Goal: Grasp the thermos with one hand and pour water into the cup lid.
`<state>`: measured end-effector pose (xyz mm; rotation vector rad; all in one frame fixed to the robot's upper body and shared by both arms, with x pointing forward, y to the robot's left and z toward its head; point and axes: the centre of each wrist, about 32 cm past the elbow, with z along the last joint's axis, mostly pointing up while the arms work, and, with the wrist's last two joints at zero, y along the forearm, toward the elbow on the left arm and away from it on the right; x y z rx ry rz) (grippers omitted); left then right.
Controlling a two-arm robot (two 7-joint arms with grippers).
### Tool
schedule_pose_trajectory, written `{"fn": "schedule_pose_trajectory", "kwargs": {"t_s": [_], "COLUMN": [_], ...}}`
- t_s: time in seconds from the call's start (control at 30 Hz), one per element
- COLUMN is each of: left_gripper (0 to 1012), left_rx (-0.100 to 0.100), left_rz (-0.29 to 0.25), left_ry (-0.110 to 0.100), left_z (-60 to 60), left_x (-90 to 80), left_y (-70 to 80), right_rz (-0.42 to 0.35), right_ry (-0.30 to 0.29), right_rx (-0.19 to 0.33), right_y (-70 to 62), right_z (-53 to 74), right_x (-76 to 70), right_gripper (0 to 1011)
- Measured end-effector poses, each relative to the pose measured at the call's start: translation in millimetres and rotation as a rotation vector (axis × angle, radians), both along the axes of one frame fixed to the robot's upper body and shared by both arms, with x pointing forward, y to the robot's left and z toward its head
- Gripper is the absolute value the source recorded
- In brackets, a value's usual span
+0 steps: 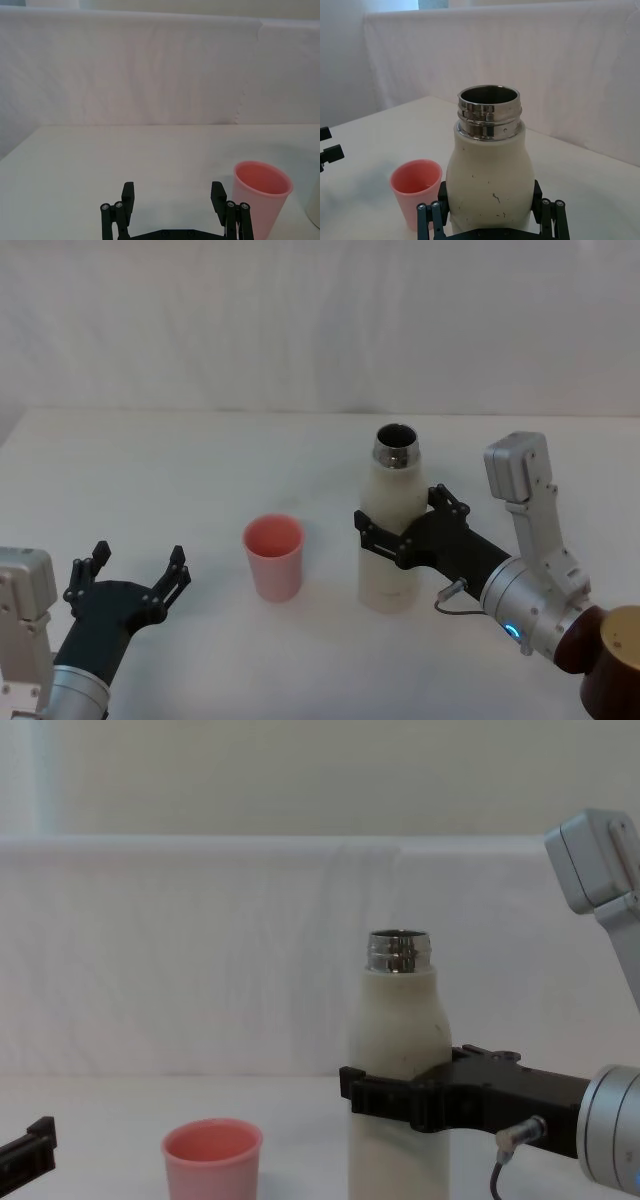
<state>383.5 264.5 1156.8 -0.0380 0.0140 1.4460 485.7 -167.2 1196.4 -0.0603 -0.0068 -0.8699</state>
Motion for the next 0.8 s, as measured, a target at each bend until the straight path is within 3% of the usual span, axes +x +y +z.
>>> {"fn": "schedule_pose_trajectory", "kwargs": {"t_s": [0.5,0.8], "left_gripper": [1001,1001], "left_rx": [0.000,0.000], "left_rz": [0.000,0.000], "left_ry": [0.000,0.000], "left_z": [0.0,0.0], "left_x": [0.0,0.0], "left_y": [0.0,0.0], "right_rz": [-0.043,-0.050], "right_ry": [-0.075,-0.202], "right_rx": [-0.018,-0.168], "right_y": [-5.4,-7.8], "right_z": [5.3,19.2], "right_x": [-6.4,-4.2], "right_gripper": [960,960]}}
